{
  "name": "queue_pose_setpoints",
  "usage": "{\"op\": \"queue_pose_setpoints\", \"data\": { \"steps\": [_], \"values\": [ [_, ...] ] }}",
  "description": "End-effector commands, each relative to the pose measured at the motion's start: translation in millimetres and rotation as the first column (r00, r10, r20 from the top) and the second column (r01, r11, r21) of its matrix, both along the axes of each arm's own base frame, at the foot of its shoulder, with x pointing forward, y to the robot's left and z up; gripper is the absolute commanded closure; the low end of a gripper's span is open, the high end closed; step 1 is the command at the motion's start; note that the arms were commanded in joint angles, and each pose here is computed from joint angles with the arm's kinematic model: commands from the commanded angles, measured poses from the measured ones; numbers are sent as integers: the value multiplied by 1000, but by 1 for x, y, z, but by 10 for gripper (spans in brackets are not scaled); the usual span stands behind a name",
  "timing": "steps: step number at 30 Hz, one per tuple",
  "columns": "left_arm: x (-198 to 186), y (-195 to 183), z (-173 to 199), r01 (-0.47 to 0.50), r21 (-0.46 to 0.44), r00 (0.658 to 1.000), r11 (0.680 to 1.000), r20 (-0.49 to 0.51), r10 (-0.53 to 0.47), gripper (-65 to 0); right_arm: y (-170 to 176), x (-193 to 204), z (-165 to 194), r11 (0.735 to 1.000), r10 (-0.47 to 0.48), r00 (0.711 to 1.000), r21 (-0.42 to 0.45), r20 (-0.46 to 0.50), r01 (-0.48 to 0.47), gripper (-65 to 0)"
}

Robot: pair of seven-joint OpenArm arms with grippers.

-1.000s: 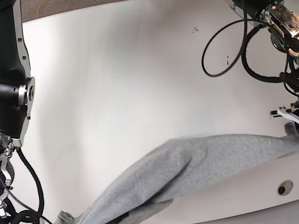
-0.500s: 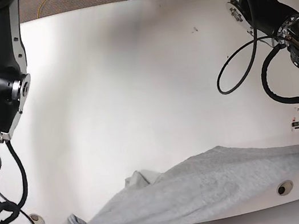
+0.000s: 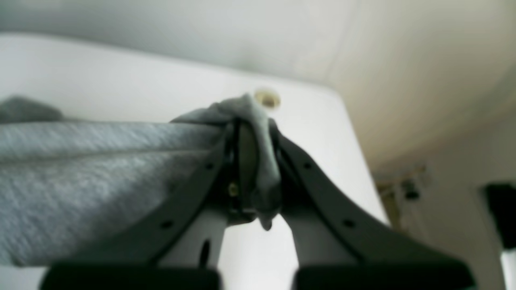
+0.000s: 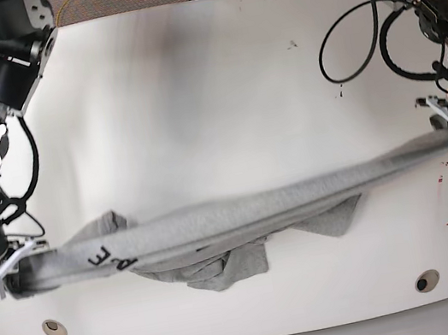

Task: Layout the t-shirt on the table in an organized manner, then fold the t-shirt properly
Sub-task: 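Lift the shirt with both grippers and spread it flat across the table, then release the shirt with the right gripper and move it toward the hem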

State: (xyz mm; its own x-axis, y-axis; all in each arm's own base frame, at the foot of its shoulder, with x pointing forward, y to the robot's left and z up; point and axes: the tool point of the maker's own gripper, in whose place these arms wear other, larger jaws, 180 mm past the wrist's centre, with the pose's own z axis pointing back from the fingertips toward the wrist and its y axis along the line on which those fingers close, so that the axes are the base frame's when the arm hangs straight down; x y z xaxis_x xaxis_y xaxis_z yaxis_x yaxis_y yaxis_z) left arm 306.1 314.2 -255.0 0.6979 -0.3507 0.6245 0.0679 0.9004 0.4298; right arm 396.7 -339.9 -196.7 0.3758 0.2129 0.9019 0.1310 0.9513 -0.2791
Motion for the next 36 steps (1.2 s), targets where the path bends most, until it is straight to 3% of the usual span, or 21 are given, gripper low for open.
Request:
{"op": "queue_pose_setpoints", "data": {
  "steps": [1, 8, 15, 24, 36],
  "values": [
    [-10, 4, -4, -2, 22, 1000, 1000, -16, 2, -6, 0, -15, 1, 1000, -15, 999, -7, 33, 15, 0],
    [-54, 3, -47, 11, 18, 988, 1000, -155, -8, -6, 9, -78, -87, 994, -63, 986, 83, -154, 76, 0],
    [-81, -1, -71, 50, 3, 977, 999, -206, -48, -6, 18, -126, -137, 986, -62, 958, 133, -281, 103, 0],
    [-106, 7, -84, 27, 5, 963, 1000, -267, -24, -6, 20, -166, -165, 978, -74, 927, 154, -368, 139, 0],
    [-123, 23, -87, 2, 33, 951, 999, -309, 9, -8, 26, -189, -182, 974, -69, 904, 169, -422, 153, 0]
  ]
}}
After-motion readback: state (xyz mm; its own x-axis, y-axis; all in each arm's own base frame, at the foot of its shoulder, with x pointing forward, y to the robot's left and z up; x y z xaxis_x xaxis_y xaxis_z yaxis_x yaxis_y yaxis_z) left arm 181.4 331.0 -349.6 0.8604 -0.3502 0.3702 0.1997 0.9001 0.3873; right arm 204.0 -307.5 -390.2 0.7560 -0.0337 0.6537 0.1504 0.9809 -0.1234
